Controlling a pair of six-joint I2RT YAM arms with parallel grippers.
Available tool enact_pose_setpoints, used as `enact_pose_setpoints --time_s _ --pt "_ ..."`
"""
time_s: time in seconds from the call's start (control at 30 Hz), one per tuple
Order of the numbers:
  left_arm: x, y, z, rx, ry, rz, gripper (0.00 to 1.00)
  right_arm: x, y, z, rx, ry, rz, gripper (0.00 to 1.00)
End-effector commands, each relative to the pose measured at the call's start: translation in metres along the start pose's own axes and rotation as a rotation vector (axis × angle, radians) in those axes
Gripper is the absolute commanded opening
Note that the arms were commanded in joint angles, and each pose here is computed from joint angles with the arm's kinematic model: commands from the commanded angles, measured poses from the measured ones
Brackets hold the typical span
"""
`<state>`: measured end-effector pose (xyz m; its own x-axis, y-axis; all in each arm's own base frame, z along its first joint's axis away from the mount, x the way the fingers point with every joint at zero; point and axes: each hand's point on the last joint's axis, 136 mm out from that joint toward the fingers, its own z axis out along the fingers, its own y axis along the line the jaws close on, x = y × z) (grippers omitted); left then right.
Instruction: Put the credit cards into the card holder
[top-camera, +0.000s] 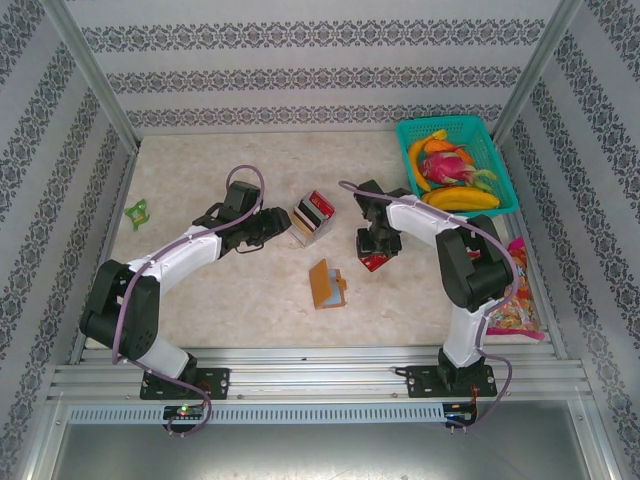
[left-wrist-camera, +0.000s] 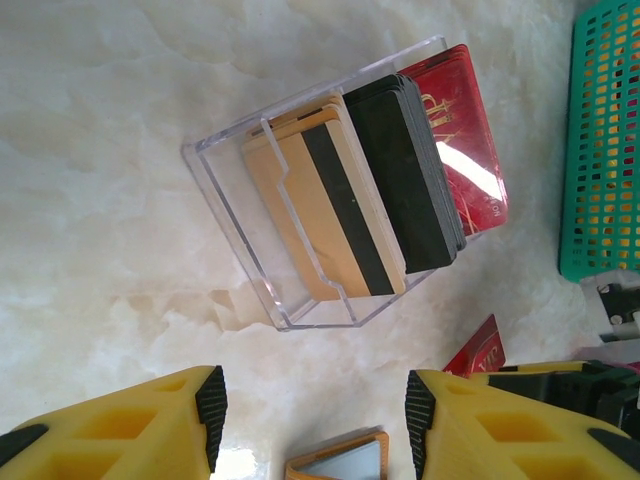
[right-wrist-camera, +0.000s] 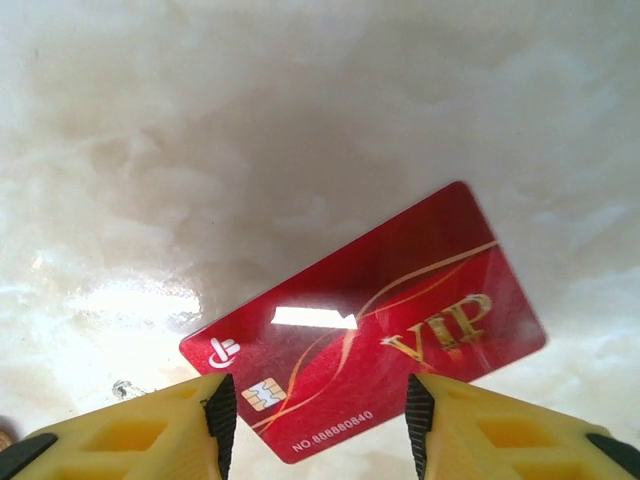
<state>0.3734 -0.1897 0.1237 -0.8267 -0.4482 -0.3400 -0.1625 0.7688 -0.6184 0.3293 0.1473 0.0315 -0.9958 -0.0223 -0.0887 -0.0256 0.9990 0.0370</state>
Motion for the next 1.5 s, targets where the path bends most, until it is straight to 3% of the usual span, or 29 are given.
enact_pose_setpoints --time_s 0.0,0.27,0.7,0.83,0.97,1.03,1.07,1.23,1.47 --pt "-0.004 -0.005 -0.005 0.005 0.005 0.026 0.54 0.005 -0.011 -0.01 0.027 -0.001 0.06 0.52" --pt "-0.004 -0.003 -0.003 0.001 0.009 0.028 0.54 0.009 -0.017 0.009 -0.018 -0.002 0.211 0.62" --pt "-0.006 -0.007 -0.004 0.004 0.005 0.027 0.54 -0.033 0.012 0.019 -0.073 -0.033 0.14 0.64" --pt "-0.005 -0.005 -0.003 0.002 0.008 0.024 0.54 -0.033 0.01 0.022 0.027 -0.003 0.104 0.68" --pt "-0.005 -0.003 -0.003 -0.004 0.005 0.023 0.54 -0.035 -0.001 0.007 0.146 -0.084 0.13 0.77" --pt "-0.005 -0.004 -0.001 -0.003 0.01 0.026 0.54 -0.033 -0.006 0.002 0.19 -0.095 0.166 0.95" --pt "-0.005 -0.004 -0.001 -0.001 0.011 0.027 0.54 -0.032 -0.007 0.002 0.2 -0.101 0.192 0.97" --pt "-0.007 -0.006 0.0 0.005 0.015 0.033 0.54 -0.031 0.004 0.017 0.15 -0.129 0.329 0.97" --pt "-0.008 -0.008 -0.004 0.005 0.014 0.048 0.54 -0.002 0.002 0.047 0.209 0.006 0.379 0.93"
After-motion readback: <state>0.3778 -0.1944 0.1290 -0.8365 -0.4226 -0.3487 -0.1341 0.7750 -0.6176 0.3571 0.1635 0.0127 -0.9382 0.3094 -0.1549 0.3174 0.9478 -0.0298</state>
